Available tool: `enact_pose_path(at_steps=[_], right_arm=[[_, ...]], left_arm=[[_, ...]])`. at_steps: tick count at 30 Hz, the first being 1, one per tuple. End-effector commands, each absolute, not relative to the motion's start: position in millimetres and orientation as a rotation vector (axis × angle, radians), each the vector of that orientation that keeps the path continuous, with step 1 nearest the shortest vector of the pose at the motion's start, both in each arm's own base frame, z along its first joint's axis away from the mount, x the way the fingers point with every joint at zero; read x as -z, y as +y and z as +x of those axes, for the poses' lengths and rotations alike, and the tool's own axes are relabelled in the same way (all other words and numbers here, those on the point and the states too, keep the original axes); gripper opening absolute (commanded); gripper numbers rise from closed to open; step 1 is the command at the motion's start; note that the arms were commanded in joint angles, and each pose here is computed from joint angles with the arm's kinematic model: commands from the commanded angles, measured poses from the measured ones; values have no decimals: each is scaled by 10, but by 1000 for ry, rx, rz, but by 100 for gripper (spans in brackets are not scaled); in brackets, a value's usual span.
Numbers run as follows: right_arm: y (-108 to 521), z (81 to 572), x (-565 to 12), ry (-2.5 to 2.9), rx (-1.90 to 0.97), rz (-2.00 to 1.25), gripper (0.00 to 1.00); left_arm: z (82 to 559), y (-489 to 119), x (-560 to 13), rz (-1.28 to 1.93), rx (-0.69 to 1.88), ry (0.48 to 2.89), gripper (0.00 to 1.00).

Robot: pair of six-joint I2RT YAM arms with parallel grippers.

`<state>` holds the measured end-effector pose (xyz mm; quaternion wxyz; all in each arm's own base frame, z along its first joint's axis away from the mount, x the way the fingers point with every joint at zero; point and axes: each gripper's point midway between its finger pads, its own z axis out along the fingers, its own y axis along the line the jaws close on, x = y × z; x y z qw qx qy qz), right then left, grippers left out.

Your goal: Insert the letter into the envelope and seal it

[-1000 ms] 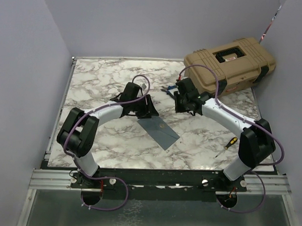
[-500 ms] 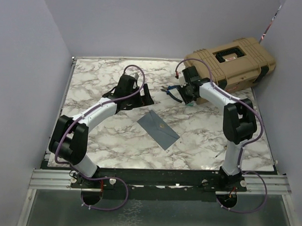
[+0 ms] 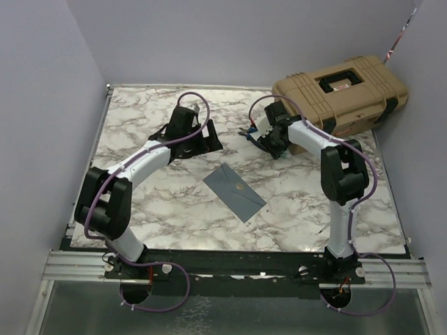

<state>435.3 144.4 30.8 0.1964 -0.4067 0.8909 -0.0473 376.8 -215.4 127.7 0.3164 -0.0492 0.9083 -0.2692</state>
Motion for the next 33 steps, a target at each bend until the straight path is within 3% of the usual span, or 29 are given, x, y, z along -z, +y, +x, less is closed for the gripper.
enact_pose_path(at_steps=[1,10,15,25,33], right_arm=[[1423,4265,-198,2511,105,-1229,43],[1481,4101,-70,2535,9,-1267,32],[1537,4114,-178,2529,-20,-1240,15],[1816,4077,-1216,2339,-201,-1074,13],[2474,3758,-2132,2144,-751,-872,13]], left_arm=[[3819,-2117,-1268,-146,705,2403,99],[3840,-2089,-1326,-155,707,2387,99],[3820,-2063,-1398,-163,712,2368,99],[3808,-2216,-1948,-90,867,2210,99],[3543,-2586,-2570,183,1195,1995,95]])
